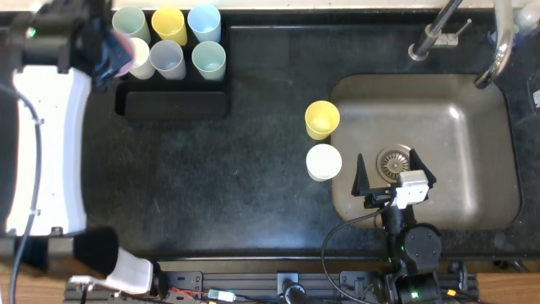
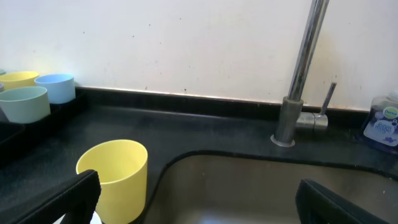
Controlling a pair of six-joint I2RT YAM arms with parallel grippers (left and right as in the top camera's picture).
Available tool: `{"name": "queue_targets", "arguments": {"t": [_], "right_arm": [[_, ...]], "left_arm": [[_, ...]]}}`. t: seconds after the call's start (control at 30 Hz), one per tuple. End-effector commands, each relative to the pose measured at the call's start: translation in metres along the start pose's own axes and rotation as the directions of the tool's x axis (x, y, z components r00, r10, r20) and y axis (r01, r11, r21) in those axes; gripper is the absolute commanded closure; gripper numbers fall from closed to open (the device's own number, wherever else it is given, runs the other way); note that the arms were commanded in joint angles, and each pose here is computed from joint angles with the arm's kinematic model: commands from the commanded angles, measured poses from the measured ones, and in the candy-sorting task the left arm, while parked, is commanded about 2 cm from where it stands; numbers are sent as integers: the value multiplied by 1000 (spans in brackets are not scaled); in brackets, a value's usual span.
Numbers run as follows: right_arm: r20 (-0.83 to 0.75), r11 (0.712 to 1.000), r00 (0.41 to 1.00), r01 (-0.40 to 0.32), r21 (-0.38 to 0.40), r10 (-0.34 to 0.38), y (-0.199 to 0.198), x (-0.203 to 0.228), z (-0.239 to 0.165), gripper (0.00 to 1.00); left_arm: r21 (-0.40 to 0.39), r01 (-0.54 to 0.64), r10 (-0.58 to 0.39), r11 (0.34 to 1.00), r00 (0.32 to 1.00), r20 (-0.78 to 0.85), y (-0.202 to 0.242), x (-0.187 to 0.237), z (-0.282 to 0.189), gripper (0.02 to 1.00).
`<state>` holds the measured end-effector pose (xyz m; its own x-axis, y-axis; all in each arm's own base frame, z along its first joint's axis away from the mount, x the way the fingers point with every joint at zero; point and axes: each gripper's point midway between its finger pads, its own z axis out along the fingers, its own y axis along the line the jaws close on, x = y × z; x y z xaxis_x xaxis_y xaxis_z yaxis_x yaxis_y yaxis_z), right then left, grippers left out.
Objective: Store Cups
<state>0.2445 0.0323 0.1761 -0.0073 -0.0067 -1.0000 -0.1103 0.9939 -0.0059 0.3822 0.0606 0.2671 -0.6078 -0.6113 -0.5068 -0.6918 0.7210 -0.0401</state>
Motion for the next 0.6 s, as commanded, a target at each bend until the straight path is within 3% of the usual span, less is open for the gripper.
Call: {"name": "queue_targets", "arguments": {"t": [0.03,0.17,0.6], "right_arm": [[2,1000,1000,-1,0,1,0,3,0,3],[2,1000,1000,-1,0,1,0,3,0,5],[2,1000,1000,-1,0,1,0,3,0,3]], "left_arm": [[10,91,-91,996,994,-60,27,23,19,985],[-32,101,-104,994,988,-110,43,36,43,985],[8,44,-42,999,987,-157,39,44,89,985]]}}
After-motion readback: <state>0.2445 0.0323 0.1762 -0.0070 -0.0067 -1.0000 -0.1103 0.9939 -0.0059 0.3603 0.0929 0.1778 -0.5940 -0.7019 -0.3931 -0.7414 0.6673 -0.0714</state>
